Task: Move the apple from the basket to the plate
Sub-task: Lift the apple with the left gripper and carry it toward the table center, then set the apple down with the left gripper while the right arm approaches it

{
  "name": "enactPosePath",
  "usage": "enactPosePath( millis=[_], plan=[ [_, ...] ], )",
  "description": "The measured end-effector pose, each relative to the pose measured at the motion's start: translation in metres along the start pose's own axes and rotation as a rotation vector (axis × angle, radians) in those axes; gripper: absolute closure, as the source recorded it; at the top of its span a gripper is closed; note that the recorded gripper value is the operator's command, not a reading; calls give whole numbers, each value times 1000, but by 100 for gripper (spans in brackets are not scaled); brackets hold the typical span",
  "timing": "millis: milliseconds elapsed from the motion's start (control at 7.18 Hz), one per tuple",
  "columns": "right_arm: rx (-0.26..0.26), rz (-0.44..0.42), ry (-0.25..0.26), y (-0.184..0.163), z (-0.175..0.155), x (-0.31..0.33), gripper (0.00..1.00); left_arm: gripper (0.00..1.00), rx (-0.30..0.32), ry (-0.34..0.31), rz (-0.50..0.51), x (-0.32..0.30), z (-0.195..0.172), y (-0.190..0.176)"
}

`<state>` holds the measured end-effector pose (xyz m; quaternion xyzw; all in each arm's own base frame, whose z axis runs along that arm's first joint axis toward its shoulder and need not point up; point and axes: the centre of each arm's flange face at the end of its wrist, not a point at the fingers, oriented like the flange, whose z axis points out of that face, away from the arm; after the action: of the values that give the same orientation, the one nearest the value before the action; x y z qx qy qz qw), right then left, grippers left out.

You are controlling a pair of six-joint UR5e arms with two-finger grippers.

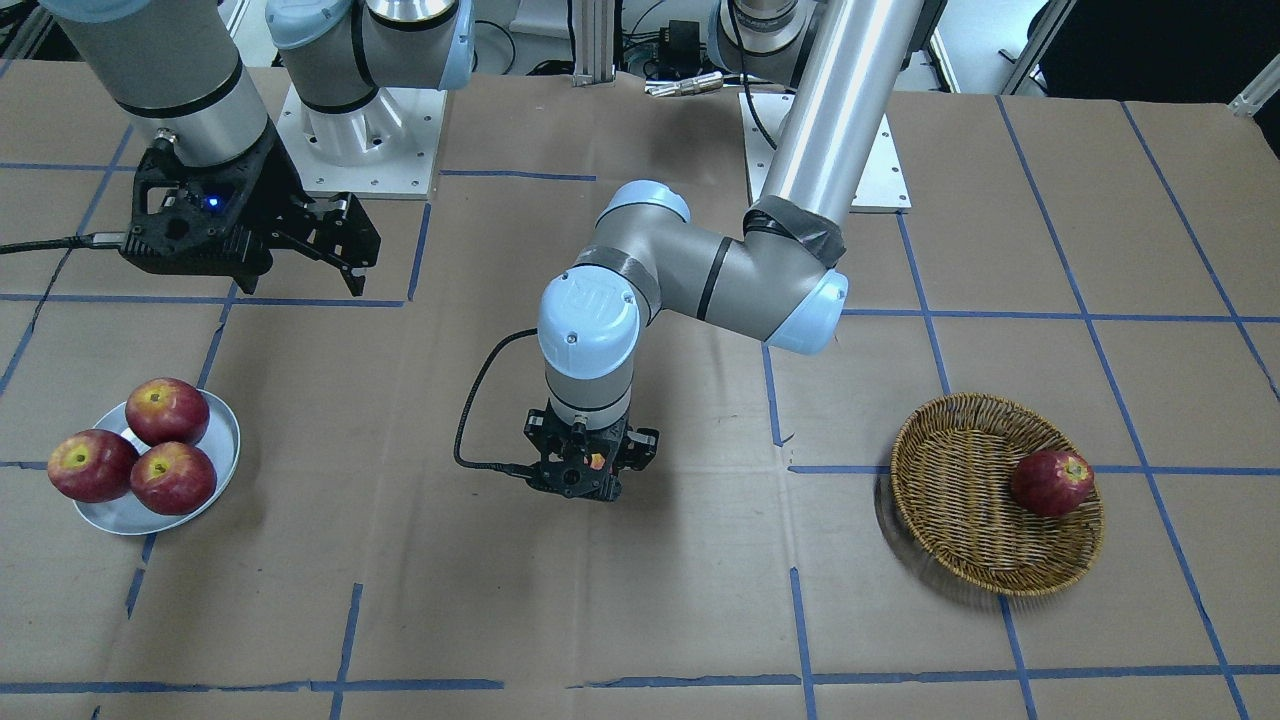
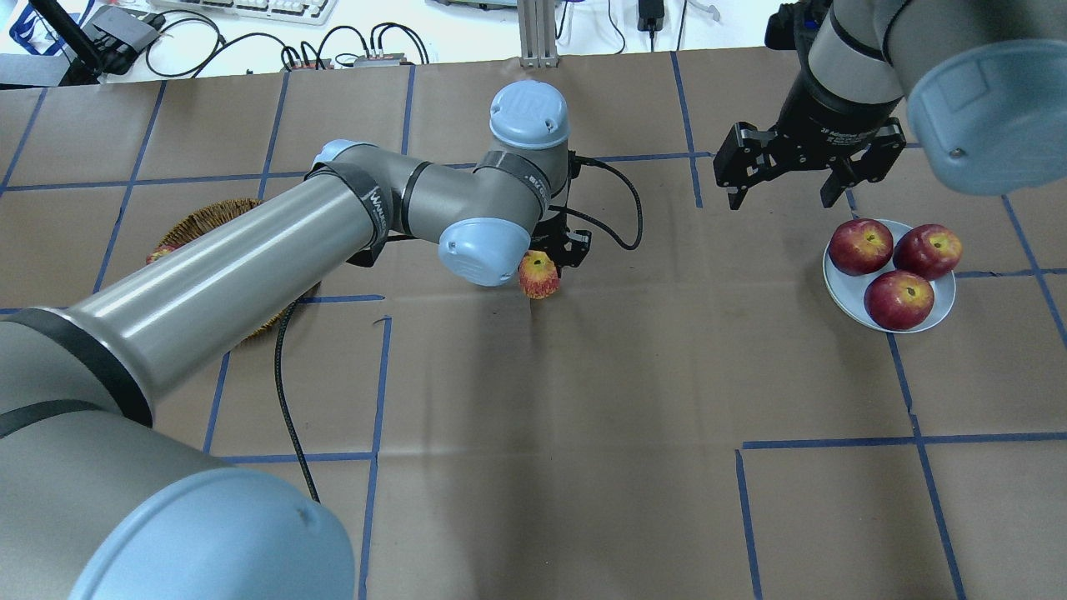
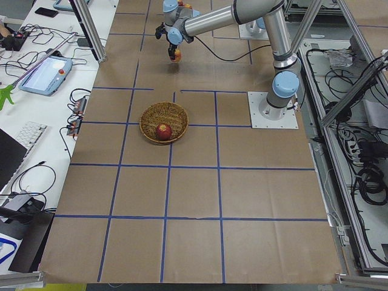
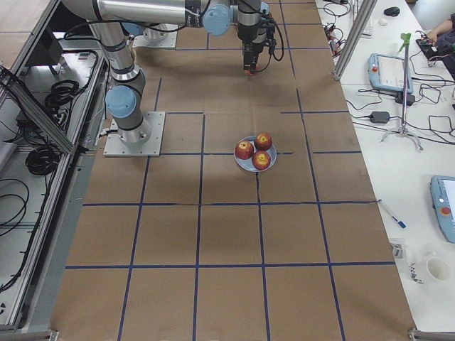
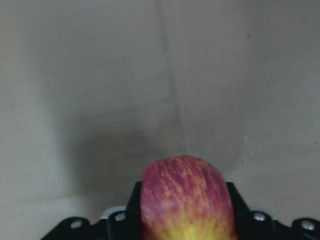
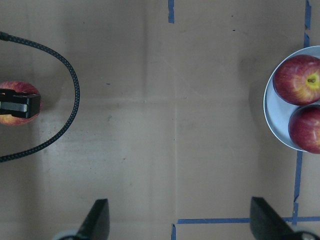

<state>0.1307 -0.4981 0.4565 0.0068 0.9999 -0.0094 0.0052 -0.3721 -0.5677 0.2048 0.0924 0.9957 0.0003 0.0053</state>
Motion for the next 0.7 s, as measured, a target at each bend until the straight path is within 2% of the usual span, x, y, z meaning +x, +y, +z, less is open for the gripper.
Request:
enactPosePath(
  millis=[139,279,418,557,697],
  plan=[
    [0,0,0,0,0,0,0,38,2,3,0,2,6,-1],
    [0,0,0,0,0,0,0,19,5,5,0,3,8,-2],
    [0,0,0,0,0,0,0,14,5,6,0,4,10,-2],
    [0,0,0,0,0,0,0,2,3,6,0,3,11,-1],
    [0,0,0,0,0,0,0,1,5,9,0,4,10,-1]
  ],
)
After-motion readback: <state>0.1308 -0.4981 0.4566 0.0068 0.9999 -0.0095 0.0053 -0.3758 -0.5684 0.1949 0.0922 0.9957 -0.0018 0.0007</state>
